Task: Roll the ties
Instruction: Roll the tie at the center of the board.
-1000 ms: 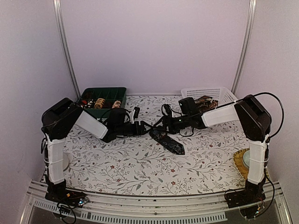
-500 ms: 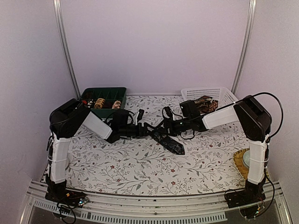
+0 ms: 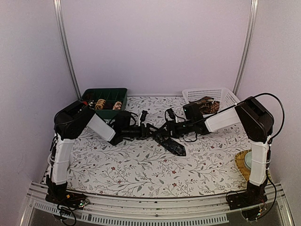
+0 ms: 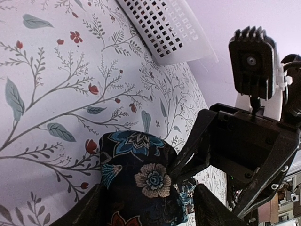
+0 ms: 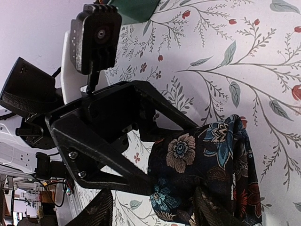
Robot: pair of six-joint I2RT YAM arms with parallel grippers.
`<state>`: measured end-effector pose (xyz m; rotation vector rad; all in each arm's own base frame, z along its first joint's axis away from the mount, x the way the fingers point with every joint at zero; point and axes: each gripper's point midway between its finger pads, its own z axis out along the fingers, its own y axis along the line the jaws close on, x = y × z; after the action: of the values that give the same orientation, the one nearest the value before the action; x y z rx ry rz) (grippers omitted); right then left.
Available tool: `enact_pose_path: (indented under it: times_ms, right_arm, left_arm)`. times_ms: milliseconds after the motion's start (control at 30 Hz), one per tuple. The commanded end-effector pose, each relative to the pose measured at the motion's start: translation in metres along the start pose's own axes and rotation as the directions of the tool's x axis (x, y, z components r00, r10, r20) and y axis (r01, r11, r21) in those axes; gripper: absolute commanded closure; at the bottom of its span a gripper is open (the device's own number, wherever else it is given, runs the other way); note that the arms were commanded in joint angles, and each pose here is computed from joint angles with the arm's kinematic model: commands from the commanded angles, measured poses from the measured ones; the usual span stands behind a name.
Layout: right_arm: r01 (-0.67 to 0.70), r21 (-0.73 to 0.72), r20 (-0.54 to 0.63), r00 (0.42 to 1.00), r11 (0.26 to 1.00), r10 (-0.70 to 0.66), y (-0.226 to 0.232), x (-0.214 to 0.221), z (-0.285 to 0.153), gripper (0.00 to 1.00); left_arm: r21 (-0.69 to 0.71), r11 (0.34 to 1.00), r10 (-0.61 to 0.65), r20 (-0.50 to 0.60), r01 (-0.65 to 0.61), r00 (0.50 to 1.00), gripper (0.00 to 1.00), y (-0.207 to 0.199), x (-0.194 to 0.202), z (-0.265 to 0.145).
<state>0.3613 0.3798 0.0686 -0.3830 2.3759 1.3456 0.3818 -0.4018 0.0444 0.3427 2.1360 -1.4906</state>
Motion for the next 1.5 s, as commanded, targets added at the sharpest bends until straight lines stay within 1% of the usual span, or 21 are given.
enact_pose_path:
  times_ms: [0, 67, 233, 267, 333, 367, 500, 600, 667, 800, 833, 1033, 1200, 1300, 1400, 1467]
  right_arm:
    - [-0.121, 0.151, -0.133, 0.981, 0.981, 0.141, -0.051, 0.058, 0.005, 0.42]
    - [-0.119, 0.152, -0.130, 0.982, 0.981, 0.139, -0.051, 0.057, 0.005, 0.42]
    - [-0.117, 0.155, -0.128, 0.982, 0.981, 0.137, -0.051, 0.057, 0.004, 0.42]
    - [-0.116, 0.156, -0.129, 0.982, 0.981, 0.137, -0.051, 0.057, 0.004, 0.43]
    - [-0.116, 0.156, -0.129, 0.982, 0.981, 0.137, -0.051, 0.057, 0.005, 0.43]
    - [-0.118, 0.158, -0.130, 0.982, 0.980, 0.139, -0.052, 0.058, 0.005, 0.43]
    - [-0.117, 0.158, -0.131, 0.982, 0.980, 0.139, -0.052, 0.060, 0.004, 0.43]
    - [-0.118, 0.161, -0.133, 0.981, 0.980, 0.140, -0.054, 0.061, 0.004, 0.44]
    - [-0.117, 0.159, -0.135, 0.981, 0.980, 0.139, -0.053, 0.062, 0.004, 0.44]
    - [-0.114, 0.156, -0.132, 0.982, 0.981, 0.135, -0.052, 0.061, 0.003, 0.44]
    - [-0.114, 0.153, -0.131, 0.982, 0.982, 0.134, -0.052, 0.060, 0.003, 0.44]
    - [-0.111, 0.155, -0.127, 0.983, 0.982, 0.131, -0.050, 0.058, 0.002, 0.45]
    - [-0.106, 0.163, -0.124, 0.984, 0.981, 0.127, -0.051, 0.058, 0.001, 0.45]
    - [-0.103, 0.165, -0.124, 0.985, 0.981, 0.124, -0.051, 0.058, 0.001, 0.46]
    - [-0.103, 0.167, -0.122, 0.985, 0.981, 0.124, -0.051, 0.058, 0.001, 0.46]
    - [-0.104, 0.170, -0.121, 0.985, 0.980, 0.125, -0.052, 0.058, 0.000, 0.46]
  left_arm:
    - [-0.058, 0.996, -0.074, -0.072, 0.070, 0.995, 0.39, 0.018, 0.029, 0.011]
    - [-0.088, 0.993, -0.088, -0.076, 0.082, 0.993, 0.41, 0.023, 0.033, 0.011]
    - [-0.136, 0.988, -0.083, -0.089, 0.070, 0.993, 0.41, 0.025, 0.042, 0.014]
    - [-0.137, 0.988, -0.084, -0.092, 0.071, 0.992, 0.39, 0.025, 0.043, 0.015]
    - [-0.145, 0.986, -0.094, -0.095, 0.080, 0.991, 0.30, 0.027, 0.046, 0.015]
    - [-0.156, 0.984, -0.098, -0.095, 0.083, 0.991, 0.27, 0.029, 0.048, 0.015]
    - [-0.232, 0.968, -0.120, -0.076, 0.099, 0.990, 0.26, 0.044, 0.051, 0.010]
    - [-0.272, 0.960, -0.095, -0.074, 0.072, 0.993, 0.23, 0.050, 0.050, 0.007]
    - [-0.276, 0.960, -0.080, -0.078, 0.055, 0.994, 0.18, 0.051, 0.050, 0.006]
    - [-0.243, 0.968, -0.095, -0.119, 0.064, 0.988, 0.15, 0.051, 0.060, 0.012]
    - [-0.234, 0.970, -0.101, -0.129, 0.069, 0.987, 0.16, 0.050, 0.063, 0.014]
    - [-0.206, 0.972, -0.150, -0.181, 0.112, 0.972, 0.27, 0.046, 0.081, 0.017]
    - [-0.234, 0.964, -0.178, -0.203, 0.129, 0.963, 0.29, 0.047, 0.097, 0.013]
    - [-0.247, 0.961, -0.182, -0.216, 0.126, 0.959, 0.32, 0.048, 0.106, 0.015]
    - [-0.273, 0.953, -0.200, -0.223, 0.136, 0.954, 0.38, 0.055, 0.115, 0.016]
    - [-0.276, 0.950, -0.208, -0.221, 0.144, 0.953, 0.48, 0.058, 0.118, 0.017]
